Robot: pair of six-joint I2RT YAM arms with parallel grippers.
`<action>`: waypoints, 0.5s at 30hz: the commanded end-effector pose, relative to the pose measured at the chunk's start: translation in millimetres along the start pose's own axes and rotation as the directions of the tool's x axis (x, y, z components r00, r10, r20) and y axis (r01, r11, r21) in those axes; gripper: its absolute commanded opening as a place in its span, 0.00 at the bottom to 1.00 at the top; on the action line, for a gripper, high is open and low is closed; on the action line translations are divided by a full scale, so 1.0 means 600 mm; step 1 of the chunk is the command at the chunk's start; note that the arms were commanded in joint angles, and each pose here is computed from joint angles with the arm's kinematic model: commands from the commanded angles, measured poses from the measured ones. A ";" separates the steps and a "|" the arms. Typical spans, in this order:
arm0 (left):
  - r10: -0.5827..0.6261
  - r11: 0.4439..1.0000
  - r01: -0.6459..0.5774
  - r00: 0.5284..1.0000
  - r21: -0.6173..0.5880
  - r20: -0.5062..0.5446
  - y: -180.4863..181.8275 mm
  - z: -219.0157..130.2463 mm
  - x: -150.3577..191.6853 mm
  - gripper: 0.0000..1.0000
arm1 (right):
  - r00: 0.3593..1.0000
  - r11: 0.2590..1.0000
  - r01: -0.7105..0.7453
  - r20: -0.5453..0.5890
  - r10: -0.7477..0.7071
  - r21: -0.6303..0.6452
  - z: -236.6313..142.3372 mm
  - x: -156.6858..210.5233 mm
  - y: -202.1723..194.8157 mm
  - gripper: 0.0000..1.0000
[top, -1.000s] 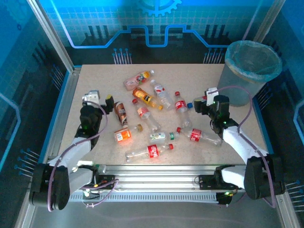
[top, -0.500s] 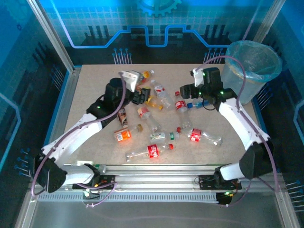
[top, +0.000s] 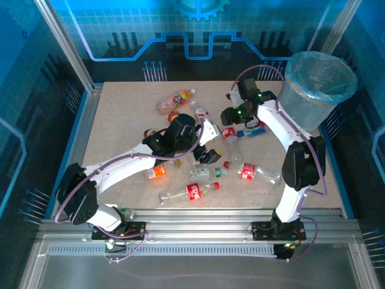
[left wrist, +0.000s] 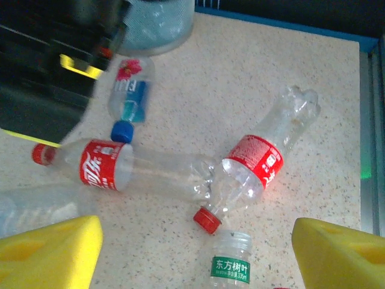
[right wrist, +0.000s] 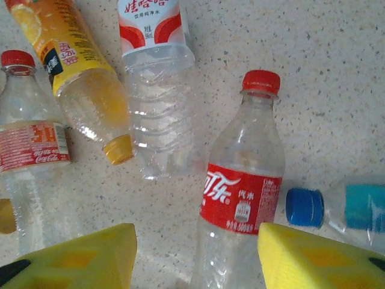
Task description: Put the plastic bottles in the bin
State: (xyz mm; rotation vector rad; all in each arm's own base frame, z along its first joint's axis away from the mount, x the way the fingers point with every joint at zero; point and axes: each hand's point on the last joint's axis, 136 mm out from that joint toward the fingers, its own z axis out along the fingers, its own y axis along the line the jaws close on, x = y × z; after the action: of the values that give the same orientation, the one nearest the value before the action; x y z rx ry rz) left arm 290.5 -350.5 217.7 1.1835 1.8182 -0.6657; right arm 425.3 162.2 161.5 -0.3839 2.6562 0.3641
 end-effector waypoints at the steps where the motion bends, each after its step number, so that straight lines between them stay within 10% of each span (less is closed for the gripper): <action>1: 0.049 0.997 -0.053 0.996 0.048 0.075 -0.015 0.000 -0.022 0.84 | 0.999 1.000 0.014 -0.047 -0.013 0.025 0.014 -0.002 -0.001 0.57; 15: 0.068 0.998 -0.069 0.990 0.003 0.128 -0.016 -0.025 -0.023 0.87 | 0.987 0.994 0.028 -0.158 -0.011 0.110 0.132 -0.024 -0.035 0.62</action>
State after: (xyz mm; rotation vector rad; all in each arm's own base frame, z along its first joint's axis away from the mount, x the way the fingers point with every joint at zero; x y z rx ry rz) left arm 284.2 -347.9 222.9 1.1722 1.7306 -0.6792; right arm 474.4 169.6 104.4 -0.3885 2.7698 0.2430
